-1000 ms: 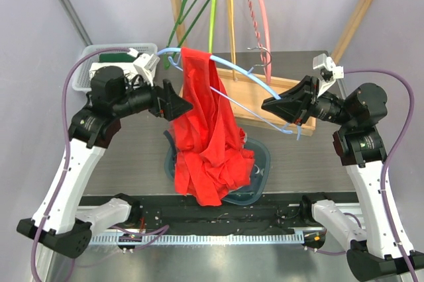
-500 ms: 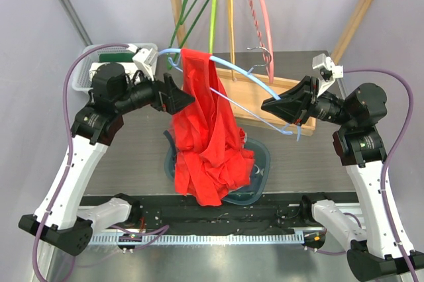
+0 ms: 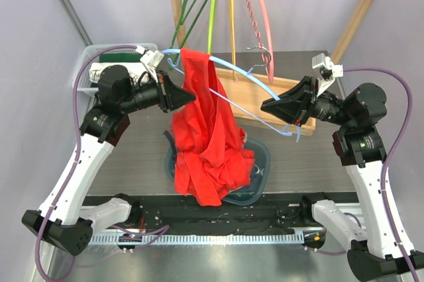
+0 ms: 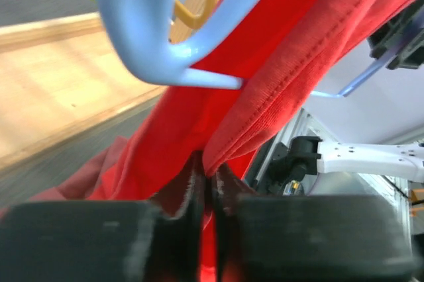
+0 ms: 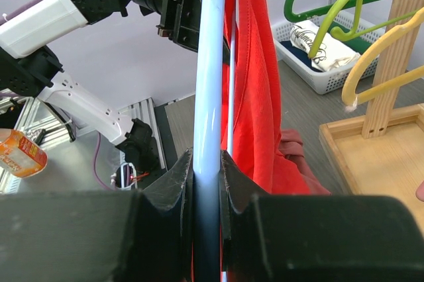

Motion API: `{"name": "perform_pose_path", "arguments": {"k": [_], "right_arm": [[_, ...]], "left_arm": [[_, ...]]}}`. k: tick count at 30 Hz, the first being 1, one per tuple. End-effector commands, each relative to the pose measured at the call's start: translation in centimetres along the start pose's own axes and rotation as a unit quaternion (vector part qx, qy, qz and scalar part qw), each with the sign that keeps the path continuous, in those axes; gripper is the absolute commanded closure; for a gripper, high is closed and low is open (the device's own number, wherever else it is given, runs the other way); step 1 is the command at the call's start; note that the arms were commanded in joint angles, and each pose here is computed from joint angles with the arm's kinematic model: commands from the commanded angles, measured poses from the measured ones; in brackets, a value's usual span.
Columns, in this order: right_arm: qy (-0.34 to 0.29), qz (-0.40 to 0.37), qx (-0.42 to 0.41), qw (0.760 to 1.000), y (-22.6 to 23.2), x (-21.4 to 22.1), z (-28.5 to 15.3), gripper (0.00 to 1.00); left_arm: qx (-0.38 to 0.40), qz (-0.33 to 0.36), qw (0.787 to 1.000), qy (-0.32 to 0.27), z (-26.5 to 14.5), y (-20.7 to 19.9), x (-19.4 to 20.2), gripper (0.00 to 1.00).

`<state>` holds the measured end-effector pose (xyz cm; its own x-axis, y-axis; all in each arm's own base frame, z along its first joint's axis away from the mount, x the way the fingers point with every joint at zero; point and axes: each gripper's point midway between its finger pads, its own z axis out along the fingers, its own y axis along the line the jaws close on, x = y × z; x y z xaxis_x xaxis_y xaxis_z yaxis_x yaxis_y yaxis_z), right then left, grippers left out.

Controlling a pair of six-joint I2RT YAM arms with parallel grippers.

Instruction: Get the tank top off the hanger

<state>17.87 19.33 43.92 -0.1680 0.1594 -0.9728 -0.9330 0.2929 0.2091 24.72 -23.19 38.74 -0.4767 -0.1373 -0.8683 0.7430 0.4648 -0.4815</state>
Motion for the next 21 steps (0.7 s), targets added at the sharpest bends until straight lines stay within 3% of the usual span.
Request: {"name": "perform_pose_path", "arguments": {"k": [1,6,12,15,21], "right_arm": [[-0.025,-0.042,-0.007,0.999,1.4,-2.1,-0.2,0.99],[-0.011,-0.043,0.008,0.999,1.3,-1.5,-0.6,0.99],[0.023,-0.045,0.042,0.998,1.6,0.9,-2.0,0.99],[0.035,-0.032,0.052,0.998,2.6,1.7,-2.8,0.99],[0.028,-0.060,0.085,0.994,7.1,1.7,-6.1,0.99]], "left_arm": [[0.053,0.045,0.997,-0.032,-1.1,-3.0,-2.2,1.00],[0.082,0.069,0.993,-0.039,-2.9,-5.4,-3.8,1.00],[0.120,0.132,0.982,-0.068,-5.2,-9.7,-8.8,1.00],[0.121,0.181,0.971,-0.096,-6.4,-12.4,-13.1,1.00],[0.114,0.197,0.967,-0.116,-6.6,-13.7,-16.6,1.00]]}}
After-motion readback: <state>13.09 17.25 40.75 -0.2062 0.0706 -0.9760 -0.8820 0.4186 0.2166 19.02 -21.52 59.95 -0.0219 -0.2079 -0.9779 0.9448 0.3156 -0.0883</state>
